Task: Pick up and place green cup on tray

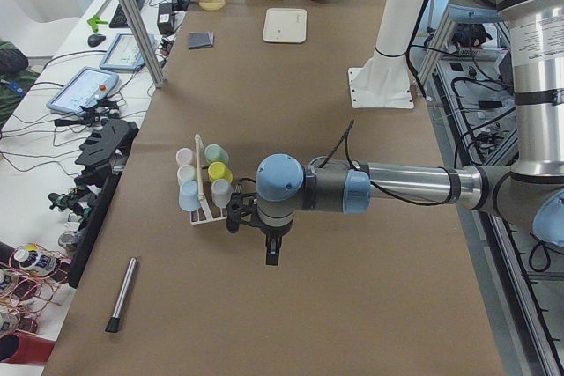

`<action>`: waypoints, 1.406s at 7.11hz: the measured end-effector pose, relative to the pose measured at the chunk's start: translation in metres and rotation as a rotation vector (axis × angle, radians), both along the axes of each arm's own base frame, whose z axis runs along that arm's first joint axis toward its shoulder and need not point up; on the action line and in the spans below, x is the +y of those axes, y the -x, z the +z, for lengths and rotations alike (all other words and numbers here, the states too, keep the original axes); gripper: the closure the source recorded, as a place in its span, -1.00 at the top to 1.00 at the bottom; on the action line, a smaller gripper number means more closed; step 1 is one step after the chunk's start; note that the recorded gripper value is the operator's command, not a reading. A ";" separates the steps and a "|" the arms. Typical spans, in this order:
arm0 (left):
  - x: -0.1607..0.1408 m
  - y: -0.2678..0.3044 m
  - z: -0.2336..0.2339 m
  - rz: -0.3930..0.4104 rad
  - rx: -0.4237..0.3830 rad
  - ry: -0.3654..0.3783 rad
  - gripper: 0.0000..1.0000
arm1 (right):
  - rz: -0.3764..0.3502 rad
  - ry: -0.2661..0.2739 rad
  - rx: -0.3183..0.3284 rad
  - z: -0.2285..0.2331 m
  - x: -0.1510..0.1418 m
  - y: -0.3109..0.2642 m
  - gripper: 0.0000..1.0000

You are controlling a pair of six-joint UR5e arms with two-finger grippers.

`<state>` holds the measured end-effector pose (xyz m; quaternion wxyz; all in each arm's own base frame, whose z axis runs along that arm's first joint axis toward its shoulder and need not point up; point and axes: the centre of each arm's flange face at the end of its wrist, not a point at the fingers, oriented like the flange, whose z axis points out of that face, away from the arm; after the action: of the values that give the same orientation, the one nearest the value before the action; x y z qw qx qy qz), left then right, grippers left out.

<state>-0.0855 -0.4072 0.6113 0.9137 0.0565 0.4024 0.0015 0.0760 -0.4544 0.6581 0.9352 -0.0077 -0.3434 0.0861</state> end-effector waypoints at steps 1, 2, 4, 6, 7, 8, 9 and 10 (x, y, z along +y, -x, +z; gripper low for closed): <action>-0.003 0.000 -0.002 -0.003 -0.001 -0.010 0.97 | -0.005 -0.003 -0.001 -0.001 -0.002 0.002 1.00; -0.002 0.001 0.002 -0.005 0.000 -0.013 0.97 | -0.020 -0.006 -0.002 -0.003 -0.004 0.010 1.00; -0.007 0.002 0.023 -0.008 -0.016 -0.062 0.97 | -0.058 -0.020 -0.010 -0.014 -0.012 0.032 1.00; -0.010 0.003 0.018 -0.025 -0.013 -0.091 0.97 | -0.053 0.007 -0.062 -0.028 -0.018 0.057 1.00; -0.010 0.003 0.000 -0.036 0.003 -0.116 0.97 | -0.056 0.028 -0.091 -0.035 -0.020 0.076 1.00; -0.010 0.004 -0.028 -0.044 -0.016 -0.167 0.97 | -0.078 0.027 -0.100 -0.040 -0.023 0.096 1.00; -0.012 -0.001 -0.059 -0.031 -0.065 -0.239 0.97 | -0.104 0.017 -0.092 -0.048 -0.028 0.115 1.00; -0.015 -0.016 -0.087 0.011 -0.121 -0.317 0.97 | -0.133 0.007 -0.076 -0.054 -0.033 0.135 1.00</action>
<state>-0.0692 -0.4218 0.5241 0.9159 0.1974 0.3416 0.0735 -0.0589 -0.4875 0.6046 0.9251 -0.0368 -0.3771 0.0248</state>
